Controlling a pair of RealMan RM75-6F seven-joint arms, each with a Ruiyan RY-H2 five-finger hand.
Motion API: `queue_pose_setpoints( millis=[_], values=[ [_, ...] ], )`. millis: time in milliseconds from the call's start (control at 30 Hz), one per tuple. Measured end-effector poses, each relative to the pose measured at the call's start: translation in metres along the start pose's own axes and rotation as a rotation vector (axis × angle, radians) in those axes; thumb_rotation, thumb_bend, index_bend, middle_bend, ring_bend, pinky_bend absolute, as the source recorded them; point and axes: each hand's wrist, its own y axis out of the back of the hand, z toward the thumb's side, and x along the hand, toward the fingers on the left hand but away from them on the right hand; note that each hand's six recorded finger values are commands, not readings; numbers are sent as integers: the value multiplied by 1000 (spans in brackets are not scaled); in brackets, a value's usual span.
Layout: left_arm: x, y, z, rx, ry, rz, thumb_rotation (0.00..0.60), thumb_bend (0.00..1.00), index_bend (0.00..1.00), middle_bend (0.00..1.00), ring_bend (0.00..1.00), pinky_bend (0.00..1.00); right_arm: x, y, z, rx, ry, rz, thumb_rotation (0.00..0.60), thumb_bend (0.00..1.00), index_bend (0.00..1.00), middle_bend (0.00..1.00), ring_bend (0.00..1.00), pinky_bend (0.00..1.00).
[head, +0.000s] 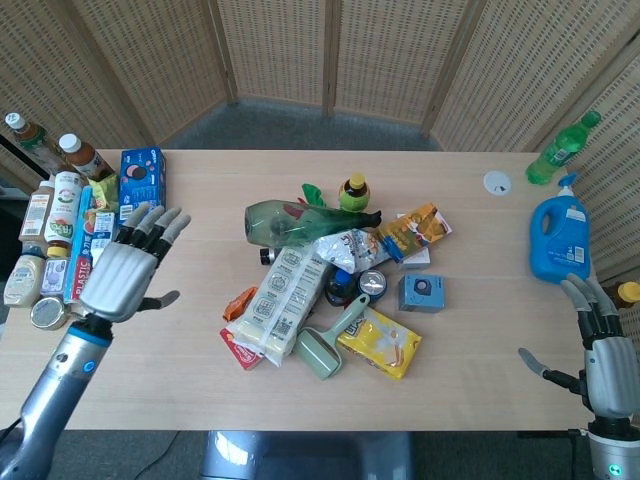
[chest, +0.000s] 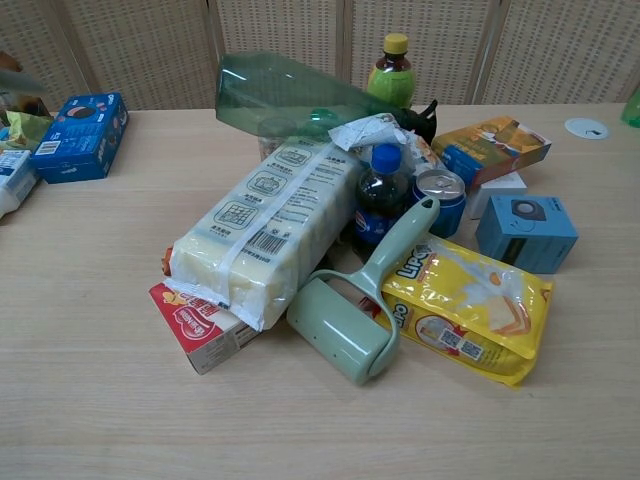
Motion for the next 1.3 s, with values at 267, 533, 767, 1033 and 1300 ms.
queue_pose_setpoints(
  millis=[267,533,767,1033,1300],
  values=[
    [48,-25,38,56,39,-89,600,0,8,0,0,0,0,3,0,-18,2,-4,600,0,67,31,0,0],
    [90,-46,76,54,85,-161,600,0,7,0,0,0,1,6,-1,-46,-2,-1,600,0,68,31,0,0],
    [121,-51,90,77,136,-154,600,0,9,0,0,0,-2,11,-6,-61,-18,-12,600,0,69,30,0,0],
    [138,-66,106,61,159,-177,600,0,20,0,0,0,-3,11,-11,-78,-30,-5,600,0,70,30,0,0],
    [145,-86,117,55,176,-211,600,0,7,0,0,0,-5,13,-14,-95,-35,-7,600,0,71,30,0,0]
  ],
)
